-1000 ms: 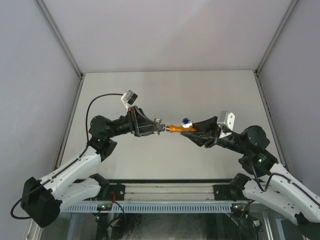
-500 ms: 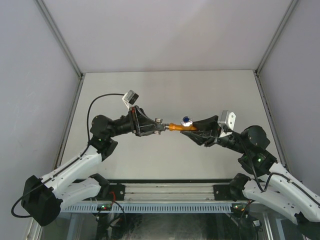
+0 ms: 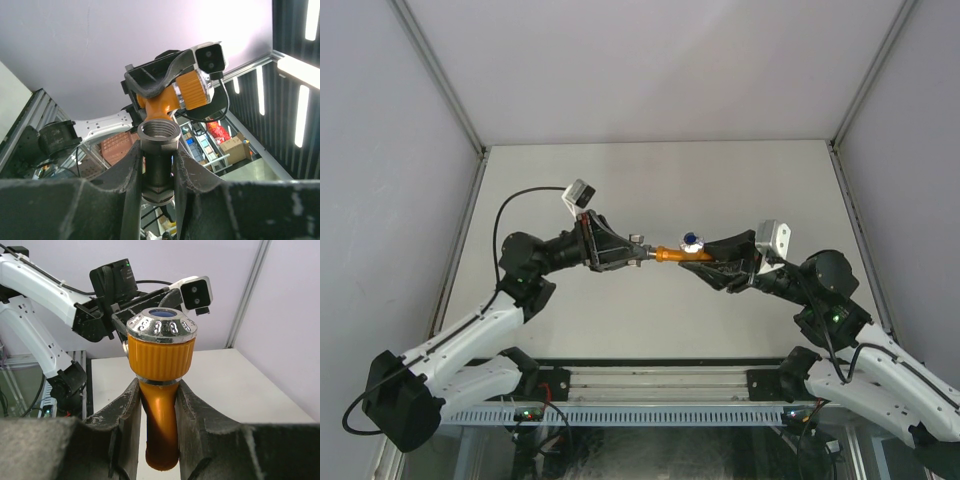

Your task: Install the water faucets

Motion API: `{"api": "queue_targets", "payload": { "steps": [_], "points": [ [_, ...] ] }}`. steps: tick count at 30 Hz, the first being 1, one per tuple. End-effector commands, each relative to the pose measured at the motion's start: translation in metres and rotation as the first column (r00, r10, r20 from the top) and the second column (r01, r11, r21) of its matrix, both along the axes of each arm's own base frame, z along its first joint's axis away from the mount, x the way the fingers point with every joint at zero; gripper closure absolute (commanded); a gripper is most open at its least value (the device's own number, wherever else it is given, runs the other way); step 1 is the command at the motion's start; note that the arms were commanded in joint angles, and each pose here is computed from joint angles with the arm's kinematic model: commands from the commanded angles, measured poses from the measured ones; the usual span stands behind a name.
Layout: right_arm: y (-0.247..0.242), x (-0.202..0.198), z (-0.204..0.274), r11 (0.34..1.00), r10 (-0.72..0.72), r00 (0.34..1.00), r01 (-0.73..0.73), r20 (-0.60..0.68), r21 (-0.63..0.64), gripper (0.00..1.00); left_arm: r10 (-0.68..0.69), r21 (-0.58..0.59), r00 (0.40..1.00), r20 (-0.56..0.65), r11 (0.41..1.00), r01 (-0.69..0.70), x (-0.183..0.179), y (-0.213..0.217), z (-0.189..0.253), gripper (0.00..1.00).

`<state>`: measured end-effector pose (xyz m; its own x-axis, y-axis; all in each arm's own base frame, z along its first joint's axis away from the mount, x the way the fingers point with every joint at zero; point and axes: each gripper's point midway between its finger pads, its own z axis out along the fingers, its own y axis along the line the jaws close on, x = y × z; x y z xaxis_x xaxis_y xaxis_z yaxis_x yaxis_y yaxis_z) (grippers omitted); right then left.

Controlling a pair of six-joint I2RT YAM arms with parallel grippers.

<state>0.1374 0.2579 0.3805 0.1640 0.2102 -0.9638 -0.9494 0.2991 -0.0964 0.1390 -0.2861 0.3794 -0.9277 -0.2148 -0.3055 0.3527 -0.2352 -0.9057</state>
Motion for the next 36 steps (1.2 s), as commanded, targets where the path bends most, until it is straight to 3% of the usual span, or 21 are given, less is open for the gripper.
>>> {"api": "queue_targets", "payload": {
  "steps": [1, 28, 36],
  "points": [
    [-0.001, -0.011, 0.028, 0.997, 0.037, 0.998, -0.04, 0.044, 0.064, 1.0, 0.012, -0.089, 0.999, 0.034, 0.996, -0.009, -0.007, 0.007, 0.016, 1.0],
    [0.003, -0.016, 0.029, 0.994, 0.076, 0.996, -0.079, 0.044, 0.078, 1.0, 0.003, -0.106, 1.0, 0.017, 0.994, -0.001, -0.005, 0.006, 0.014, 1.0],
    [0.007, -0.004, 0.015, 0.998, 0.039, 0.999, -0.038, -0.022, 0.04, 1.0, 0.004, -0.117, 0.999, 0.037, 0.993, 0.001, -0.008, 0.007, 0.02, 1.0]
  ]
}}
